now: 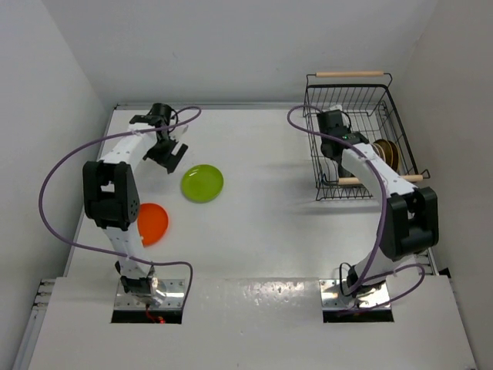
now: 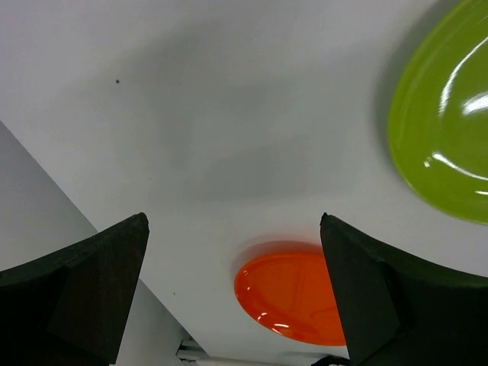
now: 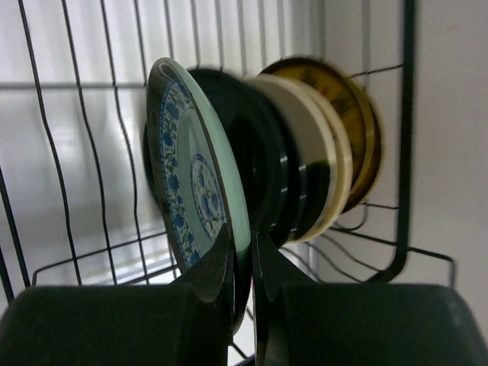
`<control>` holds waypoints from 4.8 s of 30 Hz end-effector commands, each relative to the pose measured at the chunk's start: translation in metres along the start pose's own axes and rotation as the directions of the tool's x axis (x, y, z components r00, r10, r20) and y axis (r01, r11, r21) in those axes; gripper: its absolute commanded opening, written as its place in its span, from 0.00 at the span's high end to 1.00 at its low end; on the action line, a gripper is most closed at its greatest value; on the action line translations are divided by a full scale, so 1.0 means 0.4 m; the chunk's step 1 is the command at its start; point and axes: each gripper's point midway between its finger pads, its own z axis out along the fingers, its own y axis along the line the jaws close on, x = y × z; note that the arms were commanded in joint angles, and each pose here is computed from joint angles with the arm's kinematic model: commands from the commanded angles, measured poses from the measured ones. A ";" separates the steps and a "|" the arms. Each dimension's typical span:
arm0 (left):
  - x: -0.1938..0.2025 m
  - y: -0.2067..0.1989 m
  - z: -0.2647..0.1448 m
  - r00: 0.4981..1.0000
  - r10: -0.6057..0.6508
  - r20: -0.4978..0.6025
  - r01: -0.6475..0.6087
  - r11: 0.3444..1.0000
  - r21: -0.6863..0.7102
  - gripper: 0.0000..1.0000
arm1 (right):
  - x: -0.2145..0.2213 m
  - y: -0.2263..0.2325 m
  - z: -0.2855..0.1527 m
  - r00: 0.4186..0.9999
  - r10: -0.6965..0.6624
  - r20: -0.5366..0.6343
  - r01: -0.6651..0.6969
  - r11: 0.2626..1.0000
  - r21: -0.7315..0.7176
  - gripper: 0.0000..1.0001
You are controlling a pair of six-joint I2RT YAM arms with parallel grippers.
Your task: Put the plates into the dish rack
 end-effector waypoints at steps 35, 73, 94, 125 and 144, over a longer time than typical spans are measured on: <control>0.099 0.206 0.010 0.981 -0.191 -0.027 0.191 0.982 -0.005 0.00 | -0.333 0.266 -0.295 0.874 0.420 0.244 -0.208 0.776 -0.595 0.12; 0.160 0.206 0.028 0.966 -0.254 -0.057 0.257 0.965 0.054 0.00 | -0.139 1.111 -0.345 0.916 0.042 -0.399 -0.401 0.121 -0.908 1.00; 0.136 0.209 0.031 0.966 -0.256 -0.035 0.258 0.963 0.074 0.03 | -0.220 -0.221 -0.217 0.975 0.039 0.219 -0.083 0.977 0.197 1.00; 0.226 0.127 0.006 0.998 0.029 -0.052 -0.018 0.976 0.216 0.04 | 0.037 0.064 0.067 0.986 0.149 -0.073 -0.149 0.989 0.009 0.96; 0.536 -0.020 0.106 0.970 0.076 -0.230 0.075 0.808 0.585 0.10 | -0.109 -0.022 -0.082 0.980 0.169 0.108 -0.161 0.984 -0.080 0.22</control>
